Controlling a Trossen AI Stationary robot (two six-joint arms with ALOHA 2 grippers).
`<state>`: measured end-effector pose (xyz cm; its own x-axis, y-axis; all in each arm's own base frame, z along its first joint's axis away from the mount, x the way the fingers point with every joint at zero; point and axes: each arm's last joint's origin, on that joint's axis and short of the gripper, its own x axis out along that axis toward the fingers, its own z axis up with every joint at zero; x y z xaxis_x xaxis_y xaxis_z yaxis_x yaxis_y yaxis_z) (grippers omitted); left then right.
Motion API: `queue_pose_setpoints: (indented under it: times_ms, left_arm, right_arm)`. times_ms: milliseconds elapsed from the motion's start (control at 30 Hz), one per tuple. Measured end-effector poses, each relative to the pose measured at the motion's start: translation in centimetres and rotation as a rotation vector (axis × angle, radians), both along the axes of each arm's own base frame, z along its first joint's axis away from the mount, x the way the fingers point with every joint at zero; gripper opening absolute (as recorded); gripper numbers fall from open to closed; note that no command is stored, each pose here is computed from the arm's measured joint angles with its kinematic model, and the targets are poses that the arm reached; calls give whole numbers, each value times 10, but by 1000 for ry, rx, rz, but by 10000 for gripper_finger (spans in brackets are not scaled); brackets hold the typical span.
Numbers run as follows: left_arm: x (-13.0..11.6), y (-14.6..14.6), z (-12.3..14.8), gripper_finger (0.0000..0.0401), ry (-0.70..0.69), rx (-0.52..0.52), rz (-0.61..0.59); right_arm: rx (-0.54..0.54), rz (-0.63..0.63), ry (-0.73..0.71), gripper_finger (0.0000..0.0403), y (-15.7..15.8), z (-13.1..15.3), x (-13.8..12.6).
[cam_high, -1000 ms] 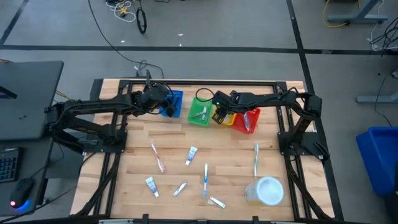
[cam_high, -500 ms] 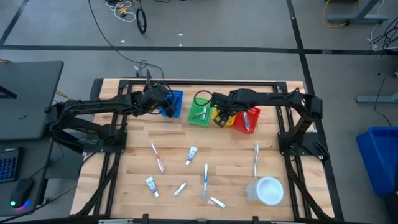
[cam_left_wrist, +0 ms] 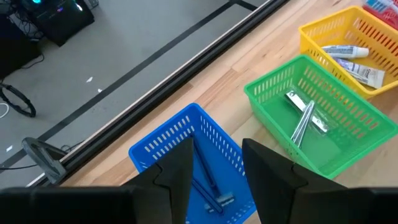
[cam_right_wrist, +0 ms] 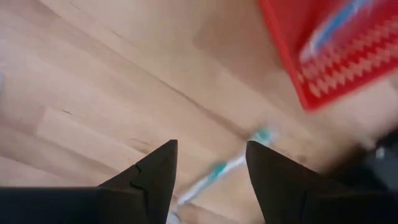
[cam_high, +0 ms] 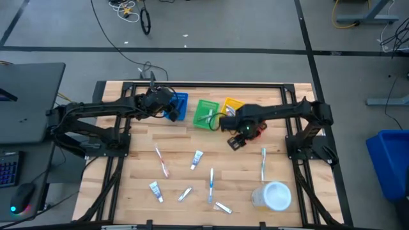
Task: Pick & Place Travel size toiletries
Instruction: Put the green toothbrush into the red bin
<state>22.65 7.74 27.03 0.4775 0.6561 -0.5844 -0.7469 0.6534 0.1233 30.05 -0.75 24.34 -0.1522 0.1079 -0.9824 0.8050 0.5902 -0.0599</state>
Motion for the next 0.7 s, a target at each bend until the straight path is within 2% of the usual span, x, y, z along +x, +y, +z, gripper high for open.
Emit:
queue_pose_setpoints:
  times_ms: [167,367,700]
  left_arm:
    - [0,0,0,145,2,1,-2]
    - [0,-1,0,145,3,-1,-3]
    - [2,-8,0,145,5,-1,-36]
  right_arm:
    - [-34,-95,145,202,23,-13,-14]
    - [-54,-175,246,202,41,-30,-28]
    - [-52,-203,390,201,42,-64,-53]
